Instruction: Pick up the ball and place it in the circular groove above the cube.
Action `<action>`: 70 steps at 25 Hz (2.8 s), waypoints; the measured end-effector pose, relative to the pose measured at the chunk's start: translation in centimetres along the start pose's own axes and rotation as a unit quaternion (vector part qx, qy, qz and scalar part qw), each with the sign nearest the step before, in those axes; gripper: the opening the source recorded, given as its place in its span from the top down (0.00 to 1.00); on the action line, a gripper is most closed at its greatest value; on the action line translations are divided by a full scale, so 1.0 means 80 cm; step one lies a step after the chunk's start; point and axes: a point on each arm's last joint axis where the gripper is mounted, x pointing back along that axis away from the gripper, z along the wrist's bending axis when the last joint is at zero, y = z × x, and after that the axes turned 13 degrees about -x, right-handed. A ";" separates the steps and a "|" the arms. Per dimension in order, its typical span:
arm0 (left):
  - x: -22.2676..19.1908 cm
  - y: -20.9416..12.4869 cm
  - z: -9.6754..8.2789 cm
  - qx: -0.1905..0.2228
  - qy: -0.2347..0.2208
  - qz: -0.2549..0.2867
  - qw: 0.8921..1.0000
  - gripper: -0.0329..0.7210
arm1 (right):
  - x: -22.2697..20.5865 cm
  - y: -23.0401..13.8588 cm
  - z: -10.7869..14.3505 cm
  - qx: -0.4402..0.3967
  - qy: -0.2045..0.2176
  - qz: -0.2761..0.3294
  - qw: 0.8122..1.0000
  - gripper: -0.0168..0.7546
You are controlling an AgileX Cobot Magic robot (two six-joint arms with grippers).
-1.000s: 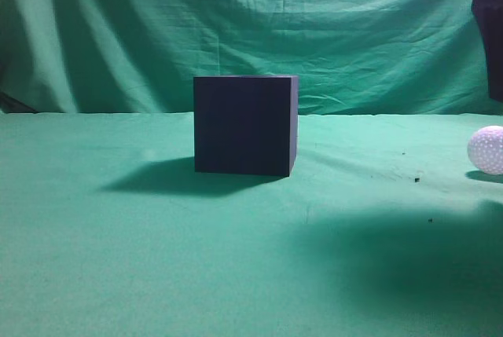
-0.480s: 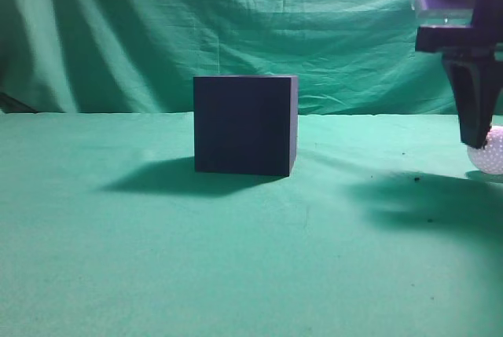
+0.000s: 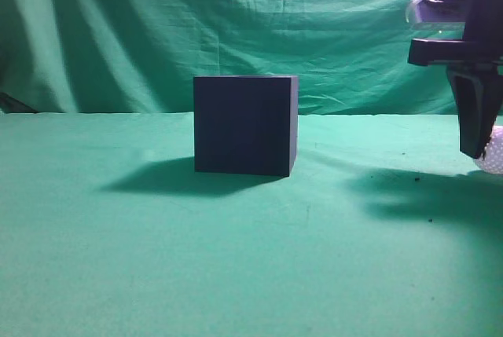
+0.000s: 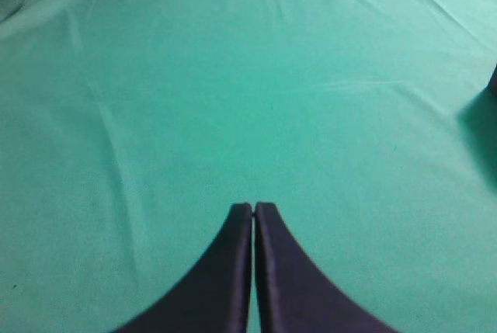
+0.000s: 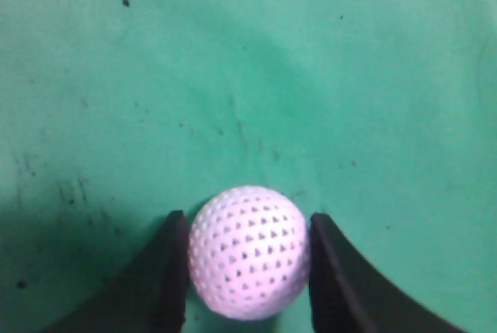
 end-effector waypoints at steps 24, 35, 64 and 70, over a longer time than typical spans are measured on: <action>0.000 0.000 0.000 0.000 0.000 0.000 1.000 0.96 | 0.103 -0.002 0.205 0.192 0.121 -0.073 0.971 0.61; 0.000 0.000 0.000 0.000 0.000 0.000 1.000 0.96 | 0.081 0.009 0.213 0.199 0.109 -0.078 0.971 0.44; 0.000 0.000 0.000 0.000 0.000 0.000 1.000 0.96 | 0.318 -0.109 0.085 0.158 0.140 -0.174 0.962 0.98; 0.000 0.000 0.000 0.000 0.000 0.000 1.000 0.96 | 0.306 -0.189 0.012 0.127 0.146 -0.207 0.959 0.98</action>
